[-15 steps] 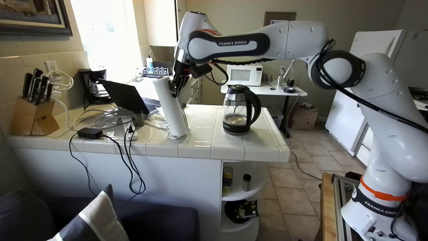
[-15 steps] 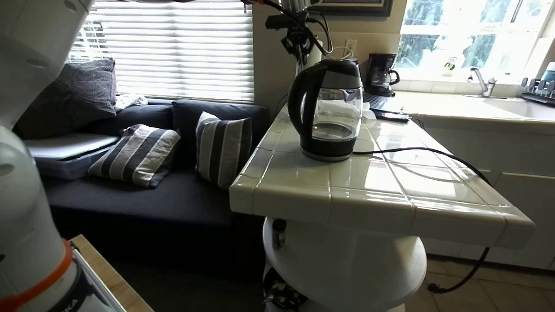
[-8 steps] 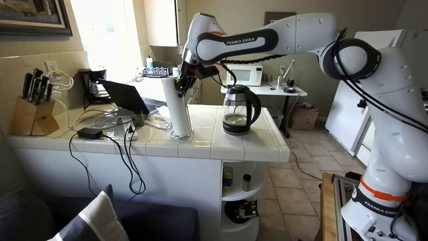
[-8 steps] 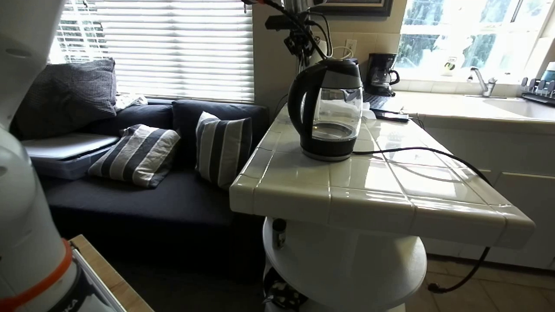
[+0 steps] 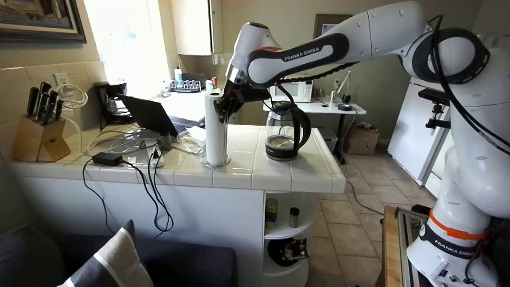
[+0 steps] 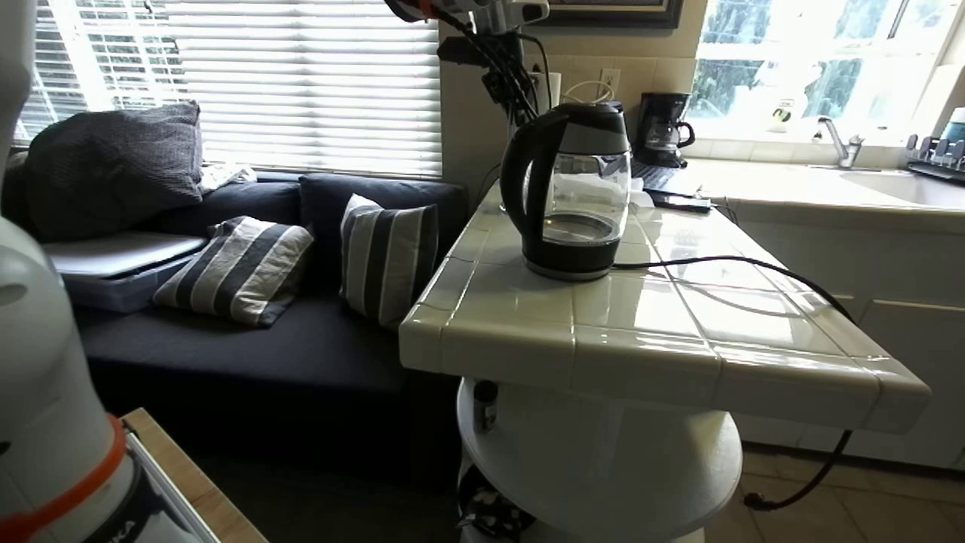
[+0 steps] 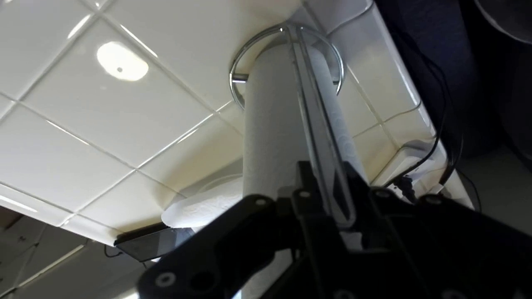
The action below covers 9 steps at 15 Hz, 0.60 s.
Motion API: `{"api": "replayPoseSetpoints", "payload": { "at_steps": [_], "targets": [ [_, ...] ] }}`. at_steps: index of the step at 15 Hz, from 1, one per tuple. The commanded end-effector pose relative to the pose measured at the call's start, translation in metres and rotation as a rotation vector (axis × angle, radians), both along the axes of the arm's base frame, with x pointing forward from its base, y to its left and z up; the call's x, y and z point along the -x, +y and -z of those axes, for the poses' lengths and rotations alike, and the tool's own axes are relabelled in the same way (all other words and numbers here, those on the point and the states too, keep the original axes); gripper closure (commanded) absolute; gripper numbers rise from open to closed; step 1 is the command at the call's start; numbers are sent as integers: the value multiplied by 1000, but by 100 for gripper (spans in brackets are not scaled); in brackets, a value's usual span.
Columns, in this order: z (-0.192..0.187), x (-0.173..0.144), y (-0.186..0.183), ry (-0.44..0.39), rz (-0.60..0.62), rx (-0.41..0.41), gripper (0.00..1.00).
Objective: Move the paper towel to the right
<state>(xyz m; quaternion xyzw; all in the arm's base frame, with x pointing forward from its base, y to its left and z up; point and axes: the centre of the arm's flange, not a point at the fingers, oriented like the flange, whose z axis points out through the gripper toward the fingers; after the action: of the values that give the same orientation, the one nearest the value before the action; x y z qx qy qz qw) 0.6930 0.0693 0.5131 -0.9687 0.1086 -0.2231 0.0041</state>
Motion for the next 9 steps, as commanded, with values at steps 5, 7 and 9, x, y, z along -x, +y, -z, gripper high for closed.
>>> {"api": "replayPoseSetpoints", "payload": {
  "at_steps": [5,7,9],
  "targets": [
    [14,56,24,-56,268,45,95],
    [9,63,27,-62,325,55,95],
    [7,69,25,-64,378,58,95]
  ]
}}
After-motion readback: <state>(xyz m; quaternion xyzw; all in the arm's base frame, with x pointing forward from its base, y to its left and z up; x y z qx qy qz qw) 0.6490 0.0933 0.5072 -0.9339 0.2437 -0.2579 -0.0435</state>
